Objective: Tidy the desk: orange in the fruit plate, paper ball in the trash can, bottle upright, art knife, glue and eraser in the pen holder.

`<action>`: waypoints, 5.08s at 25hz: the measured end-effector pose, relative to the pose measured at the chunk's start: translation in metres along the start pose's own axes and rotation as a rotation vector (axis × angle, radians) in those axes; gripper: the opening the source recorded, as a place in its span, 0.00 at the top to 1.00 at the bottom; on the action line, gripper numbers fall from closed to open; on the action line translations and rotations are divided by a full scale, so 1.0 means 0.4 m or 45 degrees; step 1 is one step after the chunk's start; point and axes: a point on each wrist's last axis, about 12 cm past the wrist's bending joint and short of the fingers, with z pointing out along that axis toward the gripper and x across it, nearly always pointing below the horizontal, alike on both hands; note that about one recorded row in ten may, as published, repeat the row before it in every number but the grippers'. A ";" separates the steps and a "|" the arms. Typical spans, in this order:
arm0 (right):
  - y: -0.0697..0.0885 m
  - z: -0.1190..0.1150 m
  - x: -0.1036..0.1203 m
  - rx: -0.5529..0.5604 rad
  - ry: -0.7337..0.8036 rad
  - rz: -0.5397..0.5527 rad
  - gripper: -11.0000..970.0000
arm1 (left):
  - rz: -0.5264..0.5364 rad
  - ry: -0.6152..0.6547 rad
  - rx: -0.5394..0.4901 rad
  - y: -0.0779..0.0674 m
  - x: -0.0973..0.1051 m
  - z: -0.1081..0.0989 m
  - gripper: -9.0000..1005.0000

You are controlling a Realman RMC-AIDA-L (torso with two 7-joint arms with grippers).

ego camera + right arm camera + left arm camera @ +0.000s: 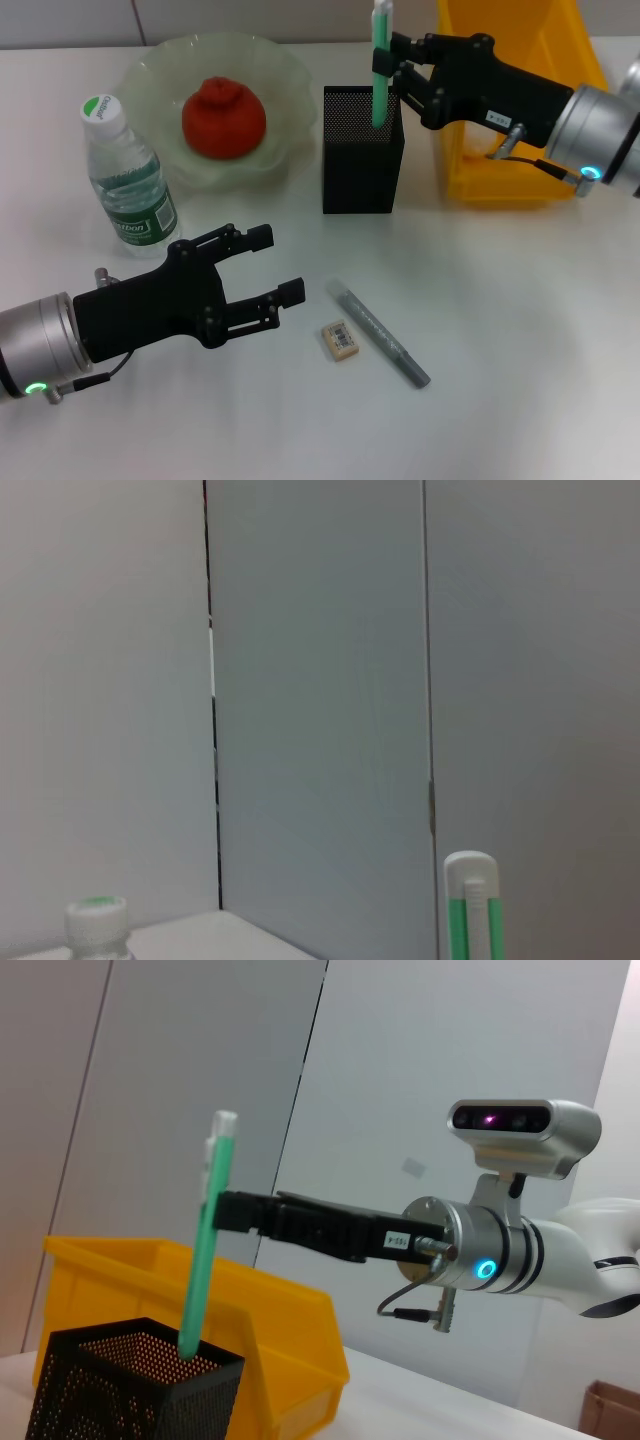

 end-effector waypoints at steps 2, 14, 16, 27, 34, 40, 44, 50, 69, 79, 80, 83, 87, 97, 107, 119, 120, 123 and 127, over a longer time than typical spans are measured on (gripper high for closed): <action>0.000 0.005 0.002 0.002 0.010 0.001 0.70 | 0.000 0.000 -0.001 0.000 0.000 0.000 0.20; 0.002 0.028 0.009 0.001 0.069 -0.013 0.67 | 0.000 0.006 -0.011 0.003 0.001 0.000 0.20; 0.001 0.026 0.012 0.009 0.074 -0.012 0.67 | 0.001 0.006 -0.011 0.003 0.001 0.000 0.20; 0.013 0.002 0.010 -0.025 0.008 0.027 0.61 | 0.001 0.003 -0.006 0.002 0.000 0.000 0.20; 0.029 -0.071 -0.006 -0.097 -0.105 0.078 0.62 | 0.005 -0.012 -0.010 0.003 -0.004 -0.004 0.20; 0.031 -0.122 -0.054 -0.204 -0.092 0.230 0.62 | 0.003 -0.013 -0.010 0.003 -0.004 -0.004 0.20; 0.045 -0.122 -0.121 -0.386 0.096 0.248 0.62 | 0.001 -0.014 -0.010 0.003 -0.005 -0.004 0.20; 0.059 -0.086 -0.254 -0.513 0.560 0.178 0.61 | -0.005 -0.022 -0.009 -0.001 -0.003 -0.009 0.20; 0.147 0.037 -0.405 -0.755 1.195 -0.203 0.55 | -0.007 -0.032 -0.029 -0.003 -0.001 -0.025 0.20; 0.238 0.139 -0.343 -0.799 1.486 -0.577 0.38 | -0.006 -0.048 -0.052 0.000 -0.002 -0.029 0.20; 0.253 0.151 -0.338 -0.820 1.494 -0.630 0.37 | -0.009 -0.049 -0.052 -0.001 -0.001 -0.029 0.20; 0.266 0.160 -0.330 -0.842 1.506 -0.674 0.37 | -0.010 -0.049 -0.054 -0.002 0.000 -0.030 0.20; 0.291 0.173 -0.310 -0.882 1.520 -0.742 0.37 | -0.011 -0.048 -0.057 -0.002 0.001 -0.032 0.20; 0.338 0.189 -0.242 -0.934 1.485 -0.840 0.37 | -0.011 -0.048 -0.059 -0.003 0.002 -0.032 0.20; 0.336 0.191 -0.224 -0.921 1.436 -0.800 0.37 | 0.030 -0.041 -0.079 -0.009 0.012 -0.047 0.20; 0.327 0.206 -0.187 -0.883 1.436 -0.787 0.37 | 0.017 -0.031 -0.110 -0.018 0.028 -0.066 0.20; 0.328 0.207 -0.182 -0.885 1.439 -0.789 0.37 | 0.016 -0.031 -0.110 -0.018 0.029 -0.065 0.20; 0.334 0.209 -0.168 -0.893 1.441 -0.795 0.37 | 0.015 -0.031 -0.109 -0.019 0.029 -0.065 0.20; 0.336 0.210 -0.149 -0.891 1.450 -0.797 0.37 | 0.018 -0.031 -0.109 -0.019 0.029 -0.064 0.20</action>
